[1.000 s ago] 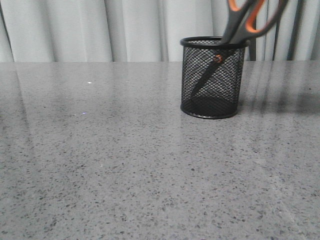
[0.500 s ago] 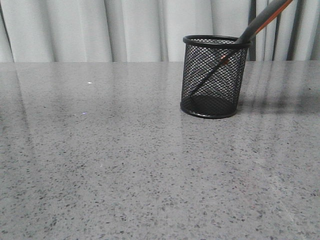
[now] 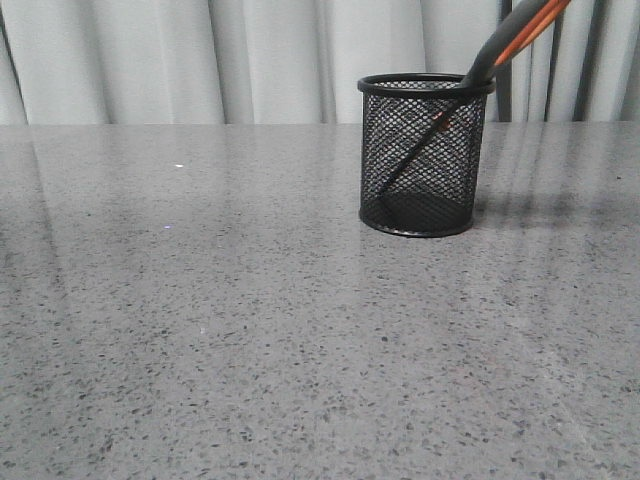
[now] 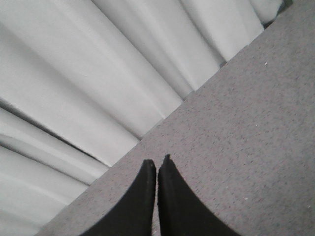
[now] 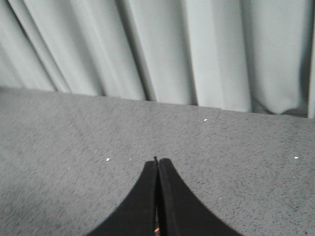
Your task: Put scissors into bucket
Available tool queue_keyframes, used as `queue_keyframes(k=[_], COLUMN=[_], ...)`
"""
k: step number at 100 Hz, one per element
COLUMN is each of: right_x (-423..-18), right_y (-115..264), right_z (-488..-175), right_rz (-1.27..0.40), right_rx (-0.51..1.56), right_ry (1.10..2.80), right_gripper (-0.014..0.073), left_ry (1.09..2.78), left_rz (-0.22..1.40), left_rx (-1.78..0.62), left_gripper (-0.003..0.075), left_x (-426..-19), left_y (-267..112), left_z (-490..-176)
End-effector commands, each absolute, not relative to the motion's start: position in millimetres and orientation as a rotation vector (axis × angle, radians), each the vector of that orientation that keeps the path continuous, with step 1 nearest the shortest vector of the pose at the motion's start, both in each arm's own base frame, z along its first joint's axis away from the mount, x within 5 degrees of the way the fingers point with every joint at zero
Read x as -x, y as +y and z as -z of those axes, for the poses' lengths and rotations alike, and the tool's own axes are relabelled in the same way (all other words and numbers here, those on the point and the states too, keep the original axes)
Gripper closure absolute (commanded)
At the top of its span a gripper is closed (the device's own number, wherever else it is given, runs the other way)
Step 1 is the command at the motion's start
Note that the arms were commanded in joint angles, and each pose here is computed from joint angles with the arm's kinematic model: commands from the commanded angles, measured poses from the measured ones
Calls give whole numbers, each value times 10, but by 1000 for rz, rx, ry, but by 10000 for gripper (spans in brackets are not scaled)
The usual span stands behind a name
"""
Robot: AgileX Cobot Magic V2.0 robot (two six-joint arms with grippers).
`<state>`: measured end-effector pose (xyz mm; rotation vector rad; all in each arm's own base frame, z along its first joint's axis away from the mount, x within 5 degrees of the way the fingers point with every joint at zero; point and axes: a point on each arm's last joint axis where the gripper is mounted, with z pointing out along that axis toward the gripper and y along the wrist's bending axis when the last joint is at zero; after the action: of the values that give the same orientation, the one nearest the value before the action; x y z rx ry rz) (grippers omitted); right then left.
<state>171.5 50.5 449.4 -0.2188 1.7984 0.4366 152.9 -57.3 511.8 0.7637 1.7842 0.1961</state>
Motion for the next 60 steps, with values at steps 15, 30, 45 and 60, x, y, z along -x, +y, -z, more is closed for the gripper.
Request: queue_keyframes(k=[15,30,45,60], right_x=[-1308,-999,-712,-509], right_y=[323,249,194,166], right_z=[-4195,-3847,-3466,-3077], right_rz=[-379,-358,-351,-353], right_rx=[75,50,38,41], right_ry=[1576,1532,1495,1477], right_gripper=[660,660,660,660], left_ry=[1481,1456,1374,1343], left_rz=[-46,45,192,259], left_rx=[-613,-569,-465,-420], left_gripper=[741,741,741,741], left_x=[-1114,-857,-534,-319], left_y=[-455,-365,-247,-155], left_z=[-4776,-4162,-3622,-3154])
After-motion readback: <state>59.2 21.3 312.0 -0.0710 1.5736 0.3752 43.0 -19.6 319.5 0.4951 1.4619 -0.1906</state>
